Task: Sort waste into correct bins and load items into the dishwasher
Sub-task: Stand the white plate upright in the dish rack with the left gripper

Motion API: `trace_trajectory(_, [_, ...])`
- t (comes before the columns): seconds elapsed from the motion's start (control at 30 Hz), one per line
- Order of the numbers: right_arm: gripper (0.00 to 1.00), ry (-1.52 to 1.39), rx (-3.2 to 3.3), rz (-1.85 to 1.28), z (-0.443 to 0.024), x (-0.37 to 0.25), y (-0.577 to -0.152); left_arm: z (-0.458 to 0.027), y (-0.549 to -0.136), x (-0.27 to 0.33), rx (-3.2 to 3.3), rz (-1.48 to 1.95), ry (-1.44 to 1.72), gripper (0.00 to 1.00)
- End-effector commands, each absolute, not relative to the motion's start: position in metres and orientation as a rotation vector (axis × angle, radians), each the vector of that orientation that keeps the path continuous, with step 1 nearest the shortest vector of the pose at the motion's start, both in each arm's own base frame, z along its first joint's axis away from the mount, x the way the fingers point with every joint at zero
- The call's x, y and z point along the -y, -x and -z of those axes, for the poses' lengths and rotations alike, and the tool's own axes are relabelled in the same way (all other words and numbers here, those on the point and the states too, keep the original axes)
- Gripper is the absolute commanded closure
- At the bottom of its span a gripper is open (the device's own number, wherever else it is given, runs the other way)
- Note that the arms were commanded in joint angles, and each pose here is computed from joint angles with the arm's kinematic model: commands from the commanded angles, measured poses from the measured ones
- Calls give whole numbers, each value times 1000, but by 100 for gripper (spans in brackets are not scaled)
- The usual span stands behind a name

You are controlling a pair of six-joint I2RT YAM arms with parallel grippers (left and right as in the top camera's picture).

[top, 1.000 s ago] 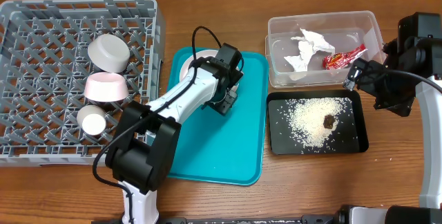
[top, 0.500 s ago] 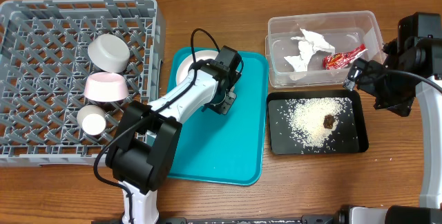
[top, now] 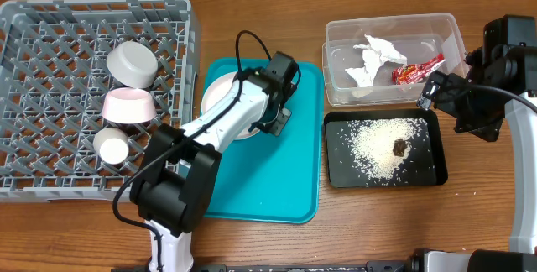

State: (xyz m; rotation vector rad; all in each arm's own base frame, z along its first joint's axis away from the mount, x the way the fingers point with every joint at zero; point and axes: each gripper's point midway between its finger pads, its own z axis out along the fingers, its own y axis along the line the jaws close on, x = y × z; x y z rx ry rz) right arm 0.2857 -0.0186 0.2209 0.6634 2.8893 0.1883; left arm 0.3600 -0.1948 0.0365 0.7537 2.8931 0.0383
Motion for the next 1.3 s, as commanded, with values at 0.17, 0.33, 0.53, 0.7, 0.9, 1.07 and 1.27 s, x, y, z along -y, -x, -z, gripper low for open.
trace_trajectory(0.17, [0, -657, -2866, -180, -227, 21, -287, -168, -406, 211, -2682, 95, -530, 96])
trace_trajectory(0.33, [0, -657, -2866, -180, -227, 21, -287, -229, -414, 184, -2582, 147, -350, 96])
trace_trajectory(0.53, [0, -657, -2866, -180, -227, 21, -287, -263, -411, 142, -2566, 455, -186, 96])
trace_trajectory(0.7, [0, -658, -2866, -180, -227, 21, -287, -274, -405, 126, -2524, 904, -194, 96])
trace_trajectory(0.9, [0, -658, -2866, -180, -227, 21, -287, -265, -409, 89, -2544, 903, -93, 96])
trace_trajectory(1.07, [0, -658, -2866, -180, -227, 21, -287, -250, -404, 87, -2576, 922, -122, 96])
trace_trajectory(1.27, [0, -658, -2868, -180, -227, 21, -286, -225, -407, 76, -2646, 938, -70, 96])
